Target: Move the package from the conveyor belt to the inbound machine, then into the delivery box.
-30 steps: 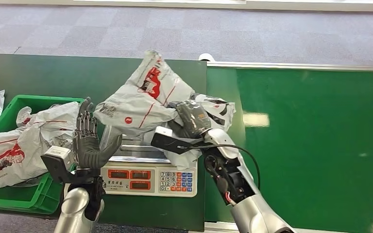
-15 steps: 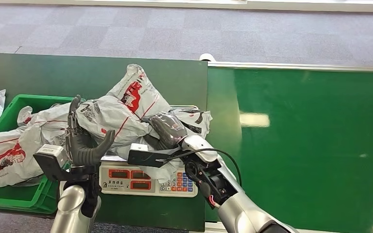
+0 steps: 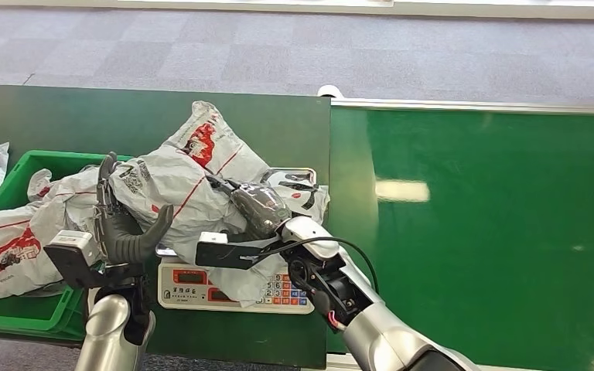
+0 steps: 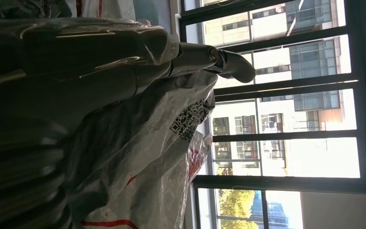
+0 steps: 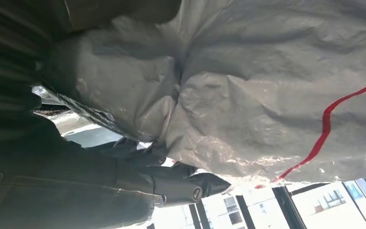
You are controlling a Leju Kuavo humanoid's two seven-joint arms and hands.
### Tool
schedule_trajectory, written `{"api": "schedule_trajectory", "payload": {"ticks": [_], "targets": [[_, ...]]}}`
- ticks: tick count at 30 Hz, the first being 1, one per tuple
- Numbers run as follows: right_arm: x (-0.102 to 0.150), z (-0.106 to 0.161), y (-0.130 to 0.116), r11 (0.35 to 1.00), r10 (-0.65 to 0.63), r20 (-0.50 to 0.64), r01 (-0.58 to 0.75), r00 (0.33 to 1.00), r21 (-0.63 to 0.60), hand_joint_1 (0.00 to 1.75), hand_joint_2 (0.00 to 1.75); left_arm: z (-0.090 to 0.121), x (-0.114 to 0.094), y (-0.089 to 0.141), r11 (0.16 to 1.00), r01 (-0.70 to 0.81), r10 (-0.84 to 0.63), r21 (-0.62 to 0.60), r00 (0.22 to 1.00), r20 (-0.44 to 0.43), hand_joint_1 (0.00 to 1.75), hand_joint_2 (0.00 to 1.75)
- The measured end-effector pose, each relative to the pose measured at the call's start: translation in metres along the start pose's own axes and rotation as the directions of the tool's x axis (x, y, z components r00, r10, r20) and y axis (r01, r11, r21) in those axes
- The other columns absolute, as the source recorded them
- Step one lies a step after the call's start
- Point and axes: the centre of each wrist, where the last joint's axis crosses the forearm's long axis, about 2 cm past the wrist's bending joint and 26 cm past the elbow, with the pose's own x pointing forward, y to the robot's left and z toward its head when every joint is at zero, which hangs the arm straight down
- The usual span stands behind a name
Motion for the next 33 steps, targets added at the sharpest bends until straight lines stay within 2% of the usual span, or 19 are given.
{"api": "schedule_trajectory", "payload": {"ticks": [6,11,18,20,21,24,26,27,30,33], "targets": [[-0.001,0.0,0.001,1.0,-0.001,-0.002,0.001,1.0,0.007,0.0,1.75,0.0,0.0,0.001,1.0,0.003,-0.003,0.005,1.0,0.0,0.0,1.75],[-0.004,0.001,-0.001,0.99,-0.136,0.061,0.138,0.989,-0.024,0.0,1.75,-0.002,0.0,0.003,1.0,0.005,-0.005,0.01,1.0,0.006,0.0,1.75],[0.002,0.004,-0.027,0.907,-0.286,0.218,0.337,0.933,-0.254,0.0,1.75,-0.003,0.0,0.007,0.999,0.035,-0.035,0.02,0.999,0.016,0.0,1.75],[0.005,0.009,-0.039,0.827,-0.316,0.276,0.406,0.908,-0.388,0.0,1.75,-0.003,0.001,0.01,0.998,0.052,-0.053,0.032,0.998,0.02,0.0,1.75],[0.007,0.013,-0.047,0.759,-0.333,0.311,0.449,0.89,-0.471,0.0,1.75,-0.002,0.001,0.013,0.997,0.062,-0.063,0.04,0.998,0.023,0.0,1.75],[0.008,0.037,-0.079,0.467,-0.357,0.417,0.546,0.836,-0.695,0.0,1.75,0.0,0.005,0.024,0.993,0.095,-0.097,0.074,0.995,0.031,0.0,1.75],[0.005,0.063,-0.099,0.273,-0.306,0.464,0.543,0.831,-0.794,0.0,1.75,0.004,0.007,0.033,0.989,0.115,-0.118,0.096,0.992,0.033,0.0,1.75],[0.004,0.077,-0.106,0.197,-0.266,0.47,0.525,0.841,-0.828,0.0,1.75,0.005,0.009,0.037,0.987,0.123,-0.128,0.104,0.991,0.033,0.0,1.75],[0.001,0.116,-0.117,0.054,-0.166,0.45,0.464,0.877,-0.884,0.0,1.75,0.01,0.011,0.047,0.981,0.155,-0.16,0.116,0.986,0.038,0.0,1.75],[0.001,0.141,-0.12,-0.016,-0.105,0.425,0.426,0.899,-0.905,0.0,1.75,0.01,0.014,0.053,0.973,0.187,-0.195,0.133,0.979,0.052,0.0,1.75]]}}
